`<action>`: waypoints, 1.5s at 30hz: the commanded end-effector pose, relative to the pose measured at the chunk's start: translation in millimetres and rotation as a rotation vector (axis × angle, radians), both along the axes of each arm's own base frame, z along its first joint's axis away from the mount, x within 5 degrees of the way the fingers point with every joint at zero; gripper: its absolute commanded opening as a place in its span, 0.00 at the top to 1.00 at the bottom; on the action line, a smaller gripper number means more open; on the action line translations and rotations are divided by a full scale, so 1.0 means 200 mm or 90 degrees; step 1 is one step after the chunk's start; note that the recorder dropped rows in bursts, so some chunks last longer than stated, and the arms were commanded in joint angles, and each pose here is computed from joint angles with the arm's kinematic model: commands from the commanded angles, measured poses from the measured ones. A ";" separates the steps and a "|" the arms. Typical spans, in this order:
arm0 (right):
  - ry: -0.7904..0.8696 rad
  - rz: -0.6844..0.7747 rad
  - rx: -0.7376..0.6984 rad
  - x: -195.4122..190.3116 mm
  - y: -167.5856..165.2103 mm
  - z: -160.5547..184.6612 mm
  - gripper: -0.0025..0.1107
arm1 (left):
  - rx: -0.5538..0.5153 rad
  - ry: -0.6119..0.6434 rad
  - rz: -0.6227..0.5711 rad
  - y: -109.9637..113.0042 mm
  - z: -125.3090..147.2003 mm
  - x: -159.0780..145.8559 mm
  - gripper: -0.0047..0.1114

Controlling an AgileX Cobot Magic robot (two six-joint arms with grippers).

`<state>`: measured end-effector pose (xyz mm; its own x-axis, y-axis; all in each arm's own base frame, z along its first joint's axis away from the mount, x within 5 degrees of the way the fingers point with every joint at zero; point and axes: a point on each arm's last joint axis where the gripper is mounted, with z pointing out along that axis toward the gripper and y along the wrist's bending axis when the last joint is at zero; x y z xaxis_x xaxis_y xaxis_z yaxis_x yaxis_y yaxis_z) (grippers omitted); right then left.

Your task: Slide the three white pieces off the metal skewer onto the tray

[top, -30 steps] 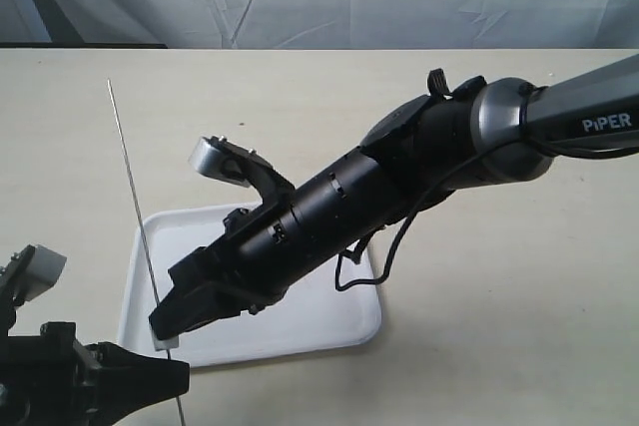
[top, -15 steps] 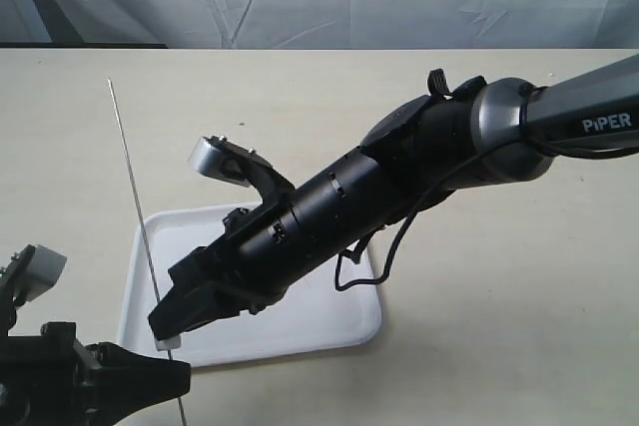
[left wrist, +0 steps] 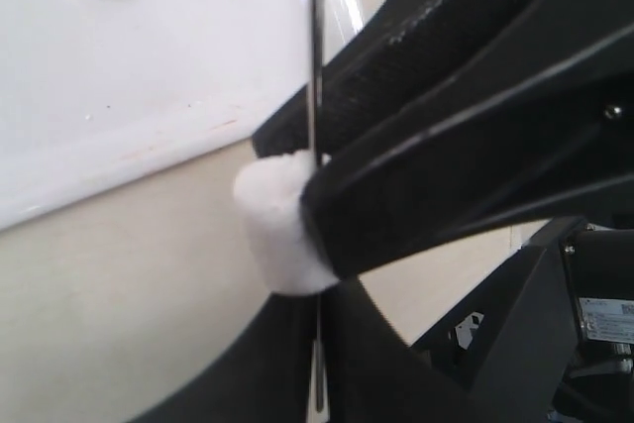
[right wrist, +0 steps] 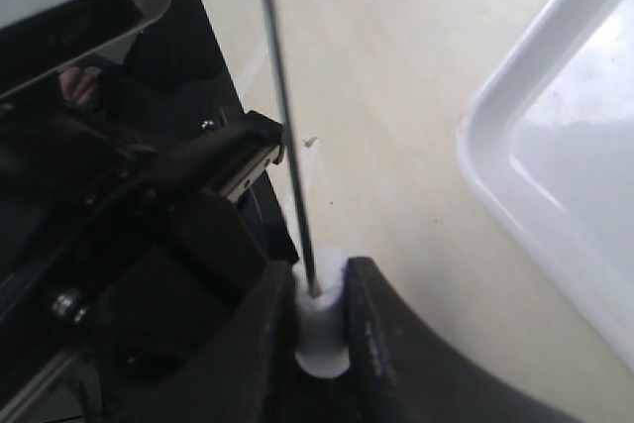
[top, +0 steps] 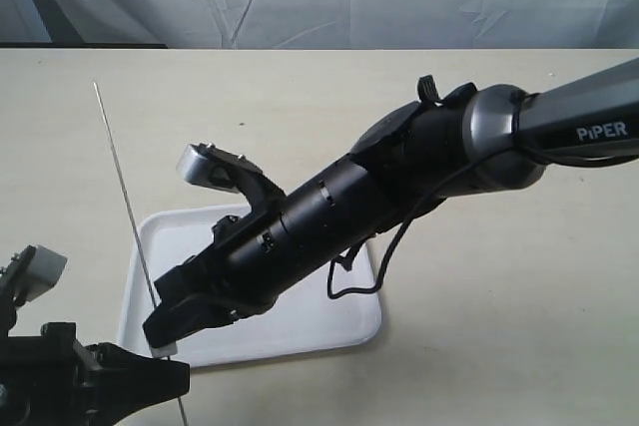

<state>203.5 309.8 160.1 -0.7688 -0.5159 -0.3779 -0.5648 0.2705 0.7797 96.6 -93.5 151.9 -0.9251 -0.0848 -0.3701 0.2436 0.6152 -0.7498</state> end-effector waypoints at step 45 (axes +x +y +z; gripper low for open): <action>-0.018 0.047 0.013 0.06 0.04 0.12 0.57 | -0.024 -0.037 0.009 -0.02 0.07 0.07 0.96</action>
